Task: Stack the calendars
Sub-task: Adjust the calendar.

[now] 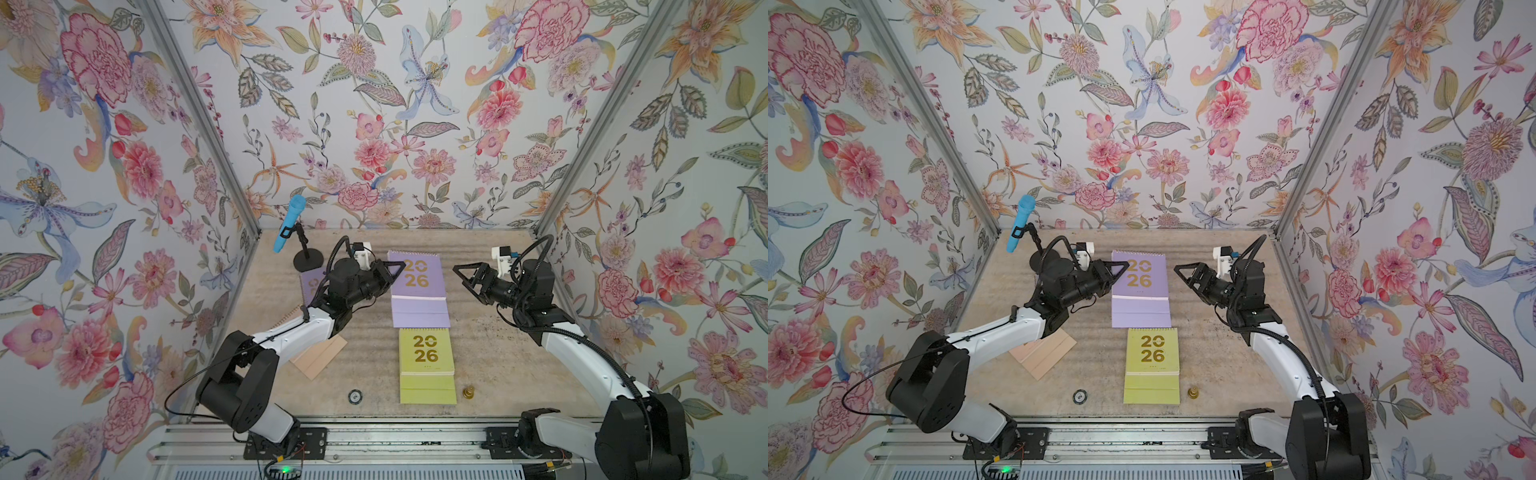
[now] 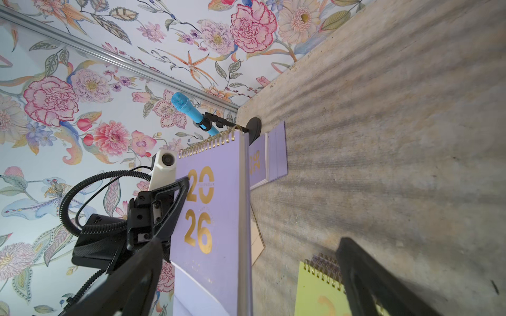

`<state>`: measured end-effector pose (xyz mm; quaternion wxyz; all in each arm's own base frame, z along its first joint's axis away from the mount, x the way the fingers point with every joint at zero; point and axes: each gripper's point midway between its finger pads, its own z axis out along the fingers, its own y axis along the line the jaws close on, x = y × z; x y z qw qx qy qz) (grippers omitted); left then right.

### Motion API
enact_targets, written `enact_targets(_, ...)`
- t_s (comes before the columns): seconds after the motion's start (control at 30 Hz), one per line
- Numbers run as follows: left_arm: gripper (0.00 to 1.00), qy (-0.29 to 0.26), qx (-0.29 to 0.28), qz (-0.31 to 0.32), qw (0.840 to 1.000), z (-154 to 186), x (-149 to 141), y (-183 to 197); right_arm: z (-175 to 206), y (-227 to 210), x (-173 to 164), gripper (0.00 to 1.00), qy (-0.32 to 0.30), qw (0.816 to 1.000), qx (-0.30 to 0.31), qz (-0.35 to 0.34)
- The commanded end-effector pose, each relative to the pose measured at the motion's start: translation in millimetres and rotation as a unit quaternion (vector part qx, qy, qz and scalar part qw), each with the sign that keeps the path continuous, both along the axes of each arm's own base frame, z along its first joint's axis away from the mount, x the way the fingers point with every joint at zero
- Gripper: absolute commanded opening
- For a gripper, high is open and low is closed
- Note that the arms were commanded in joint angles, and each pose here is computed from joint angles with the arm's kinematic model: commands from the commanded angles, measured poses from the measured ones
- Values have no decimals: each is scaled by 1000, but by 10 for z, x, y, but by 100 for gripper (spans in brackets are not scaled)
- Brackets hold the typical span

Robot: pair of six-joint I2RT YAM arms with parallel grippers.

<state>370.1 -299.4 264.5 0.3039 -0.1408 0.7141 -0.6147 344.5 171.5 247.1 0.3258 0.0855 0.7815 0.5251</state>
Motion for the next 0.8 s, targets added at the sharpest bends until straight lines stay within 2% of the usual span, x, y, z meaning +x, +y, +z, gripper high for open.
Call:
enact_targets(0.0, 0, -39, -83, -1, 996, 453, -122, 26, 21, 82, 3, 96, 7, 999, 32, 15)
enact_targets(0.27, 0, -28, -102, -21, 994, 387, -236, -55, -24, 172, -45, 93, 14, 997, 67, 33)
enact_targets(0.77, 0, -17, -111, -30, 993, 262, -355, -74, -22, 543, -150, 88, 12, 992, 93, 81)
